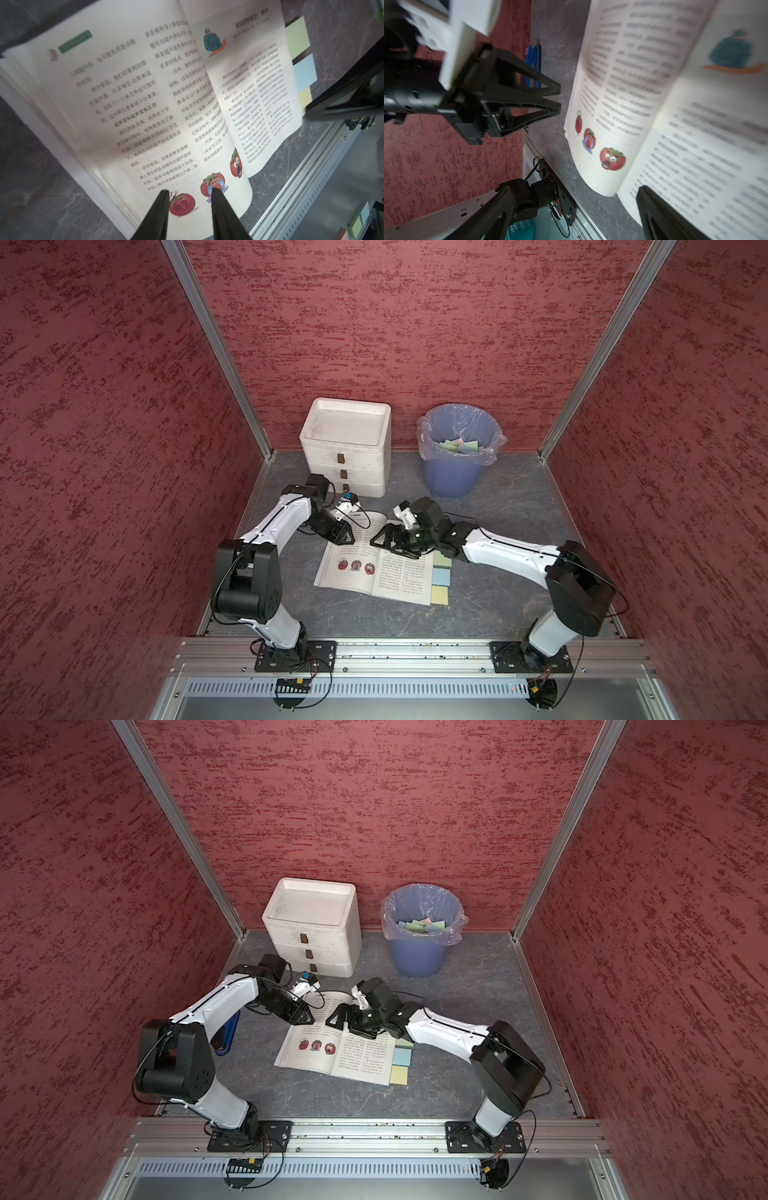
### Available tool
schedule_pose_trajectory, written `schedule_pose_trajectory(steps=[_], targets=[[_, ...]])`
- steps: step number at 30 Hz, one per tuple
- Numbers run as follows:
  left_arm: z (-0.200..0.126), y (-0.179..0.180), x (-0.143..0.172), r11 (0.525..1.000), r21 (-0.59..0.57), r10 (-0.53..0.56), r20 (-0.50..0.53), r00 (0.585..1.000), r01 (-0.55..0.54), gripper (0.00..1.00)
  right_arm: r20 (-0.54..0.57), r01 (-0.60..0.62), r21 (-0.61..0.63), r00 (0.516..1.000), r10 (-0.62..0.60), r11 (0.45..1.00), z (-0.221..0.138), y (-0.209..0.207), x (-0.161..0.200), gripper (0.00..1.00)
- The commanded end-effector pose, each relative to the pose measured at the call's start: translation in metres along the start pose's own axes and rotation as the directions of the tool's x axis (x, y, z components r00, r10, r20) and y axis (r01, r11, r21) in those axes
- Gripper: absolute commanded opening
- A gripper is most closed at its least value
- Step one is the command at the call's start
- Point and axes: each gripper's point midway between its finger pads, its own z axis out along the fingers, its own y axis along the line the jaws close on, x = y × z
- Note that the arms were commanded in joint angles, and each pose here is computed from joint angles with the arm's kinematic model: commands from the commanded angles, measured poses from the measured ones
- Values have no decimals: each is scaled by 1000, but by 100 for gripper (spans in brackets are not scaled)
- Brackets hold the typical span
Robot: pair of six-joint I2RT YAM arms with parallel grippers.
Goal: Peel off the used sticky note
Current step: Turn the page of the book at the center of the board.
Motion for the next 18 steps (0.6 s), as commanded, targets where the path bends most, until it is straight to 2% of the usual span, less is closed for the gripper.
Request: schedule_pose_trajectory(steps=[1, 7, 18], targets=[[20, 11, 2, 998, -61, 19, -36, 999, -21, 36, 81, -67, 158, 995, 55, 985, -30, -58, -5, 98], [50, 18, 15, 995, -94, 25, -119, 993, -37, 36, 140, -135, 248, 985, 103, 959, -64, -110, 0, 98], [66, 12, 23, 993, -94, 56, -171, 984, -72, 35, 108, -167, 244, 984, 144, 955, -39, -129, -4, 97]])
